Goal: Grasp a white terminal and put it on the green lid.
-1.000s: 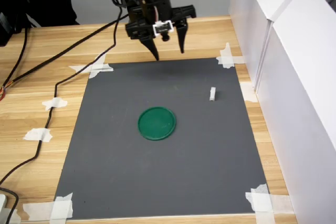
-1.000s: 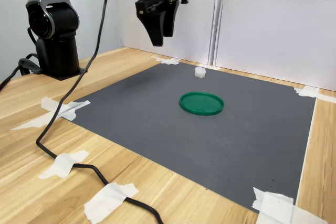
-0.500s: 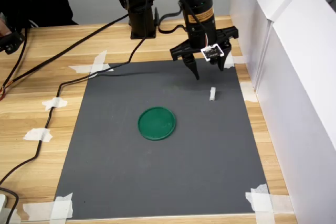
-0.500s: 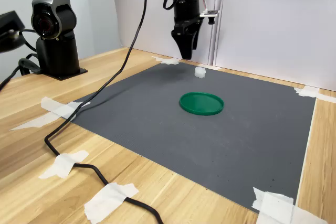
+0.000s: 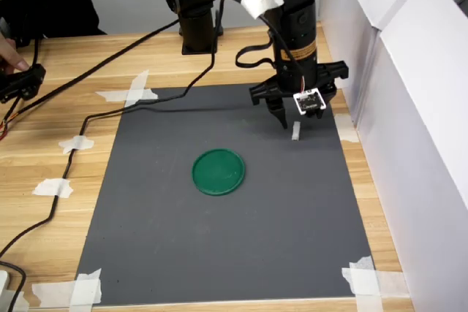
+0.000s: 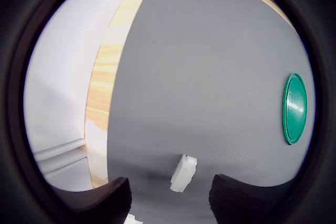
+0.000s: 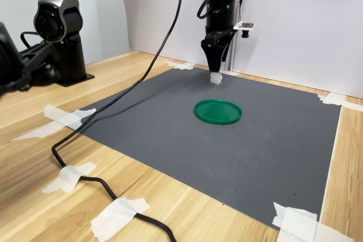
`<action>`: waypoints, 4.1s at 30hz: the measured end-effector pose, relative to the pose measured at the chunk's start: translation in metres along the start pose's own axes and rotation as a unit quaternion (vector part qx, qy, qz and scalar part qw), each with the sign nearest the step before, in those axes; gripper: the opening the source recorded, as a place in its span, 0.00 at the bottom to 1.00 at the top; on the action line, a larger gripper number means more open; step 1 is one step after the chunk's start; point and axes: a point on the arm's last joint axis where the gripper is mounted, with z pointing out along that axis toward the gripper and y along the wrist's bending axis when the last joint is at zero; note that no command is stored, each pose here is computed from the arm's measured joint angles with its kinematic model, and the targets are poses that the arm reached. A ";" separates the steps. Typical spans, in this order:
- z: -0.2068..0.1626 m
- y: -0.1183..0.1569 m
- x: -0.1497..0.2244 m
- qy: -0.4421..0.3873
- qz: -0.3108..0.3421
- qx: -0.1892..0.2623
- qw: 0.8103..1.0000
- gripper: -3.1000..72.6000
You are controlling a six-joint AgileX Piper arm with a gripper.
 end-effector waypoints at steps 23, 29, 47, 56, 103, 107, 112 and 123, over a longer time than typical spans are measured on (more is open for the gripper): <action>0.024 -0.002 -0.004 0.015 0.003 0.013 1.000 0.75; 0.029 -0.003 -0.004 0.020 0.004 0.015 1.000 0.57; 0.030 -0.004 -0.005 0.014 -0.004 0.019 1.000 0.16; 0.013 -0.002 -0.007 -0.003 -0.058 0.014 0.998 0.16; -0.025 -0.146 -0.033 -0.023 -0.145 0.094 0.985 0.70; -0.033 -0.144 -0.033 -0.035 -0.145 0.098 0.984 0.77; -0.068 -0.139 -0.030 -0.092 -0.145 0.109 0.979 0.76; -0.178 -0.160 0.032 -0.318 0.020 0.157 0.935 0.10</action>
